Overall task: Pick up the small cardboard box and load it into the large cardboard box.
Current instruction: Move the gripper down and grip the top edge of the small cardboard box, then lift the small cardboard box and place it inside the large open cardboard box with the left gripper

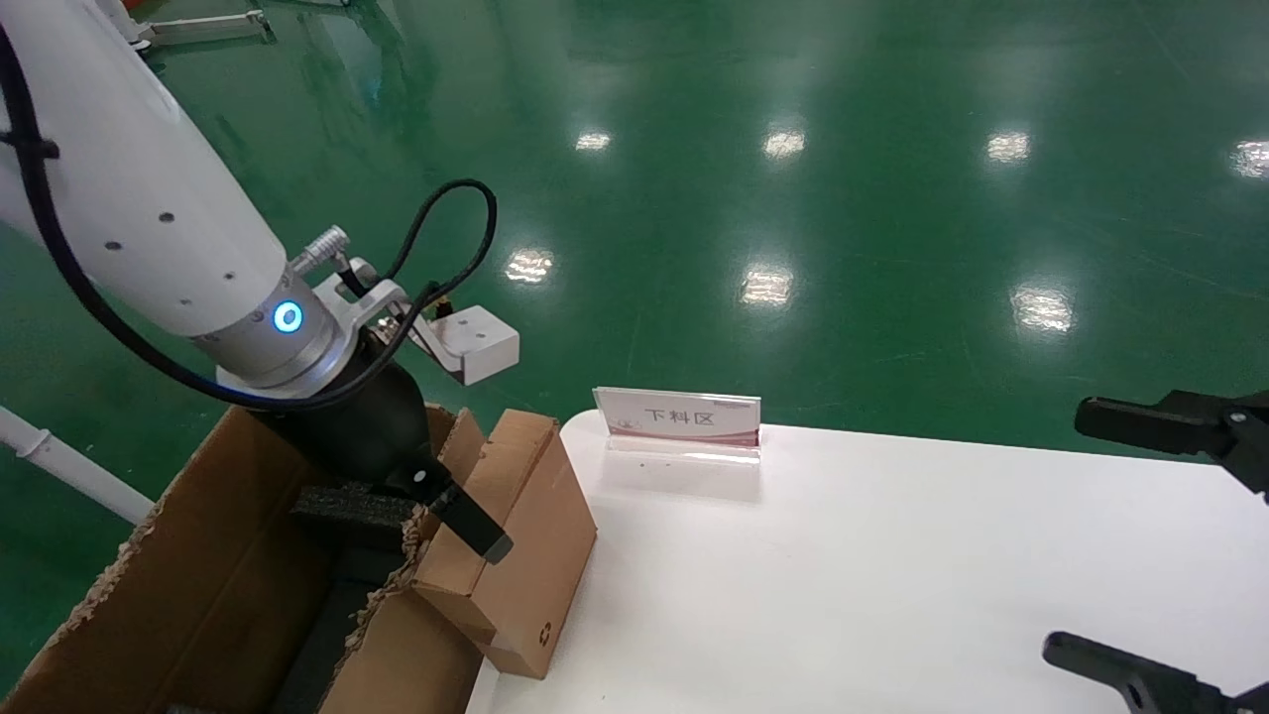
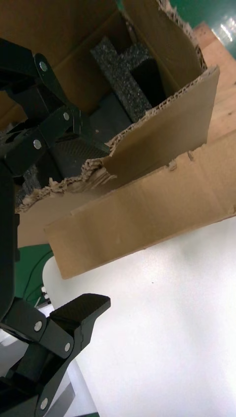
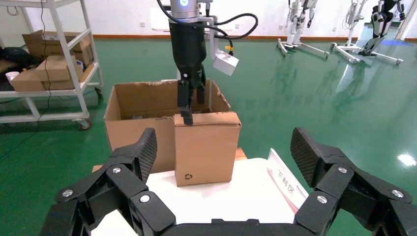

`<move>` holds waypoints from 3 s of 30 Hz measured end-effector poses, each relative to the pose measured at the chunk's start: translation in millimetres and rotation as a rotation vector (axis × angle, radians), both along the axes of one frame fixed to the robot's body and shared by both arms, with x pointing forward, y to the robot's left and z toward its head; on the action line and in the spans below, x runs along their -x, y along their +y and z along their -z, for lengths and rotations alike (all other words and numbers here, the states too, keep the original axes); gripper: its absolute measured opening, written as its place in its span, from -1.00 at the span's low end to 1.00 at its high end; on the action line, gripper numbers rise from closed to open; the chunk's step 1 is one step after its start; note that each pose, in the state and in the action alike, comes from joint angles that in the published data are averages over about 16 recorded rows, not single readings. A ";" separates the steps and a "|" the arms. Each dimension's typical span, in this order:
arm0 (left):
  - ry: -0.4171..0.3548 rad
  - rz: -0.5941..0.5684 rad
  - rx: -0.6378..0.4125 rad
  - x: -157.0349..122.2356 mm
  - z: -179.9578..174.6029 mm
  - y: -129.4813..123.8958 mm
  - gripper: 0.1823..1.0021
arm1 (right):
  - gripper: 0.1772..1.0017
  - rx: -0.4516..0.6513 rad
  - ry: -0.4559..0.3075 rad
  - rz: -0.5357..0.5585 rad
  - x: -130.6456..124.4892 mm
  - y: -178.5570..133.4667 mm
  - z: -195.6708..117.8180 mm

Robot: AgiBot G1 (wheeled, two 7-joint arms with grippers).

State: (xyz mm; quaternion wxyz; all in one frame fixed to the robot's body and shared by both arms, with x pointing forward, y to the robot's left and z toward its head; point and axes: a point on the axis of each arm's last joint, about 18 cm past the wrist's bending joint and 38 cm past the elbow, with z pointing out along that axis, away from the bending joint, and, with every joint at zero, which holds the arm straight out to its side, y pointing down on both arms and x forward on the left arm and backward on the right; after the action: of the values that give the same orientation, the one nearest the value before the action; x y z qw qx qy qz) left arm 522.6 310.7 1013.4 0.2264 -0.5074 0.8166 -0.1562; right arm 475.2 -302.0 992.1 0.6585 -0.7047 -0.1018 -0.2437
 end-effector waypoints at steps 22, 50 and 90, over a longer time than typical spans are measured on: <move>-0.016 -0.029 0.019 -20.7 26.8 5.2 0.98 | 0.98 0.000 0.000 0.000 0.0 0.0 0.0; -0.045 -0.017 0.037 -28.0 29.3 4.0 0.75 | 0.98 0.000 0.000 0.000 0.0 -0.1 0.0; -0.366 0.039 -0.006 -6.5 -88.1 5.5 -0.71 | -0.31 0.000 0.000 0.000 0.0 -0.1 0.0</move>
State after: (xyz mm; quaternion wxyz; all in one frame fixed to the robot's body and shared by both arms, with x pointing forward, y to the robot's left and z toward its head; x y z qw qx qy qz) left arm 529.1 316.2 1101.5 0.3697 -0.4541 0.7718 -0.2479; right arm 475.3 -302.1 992.1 0.6585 -0.7047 -0.1016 -0.2439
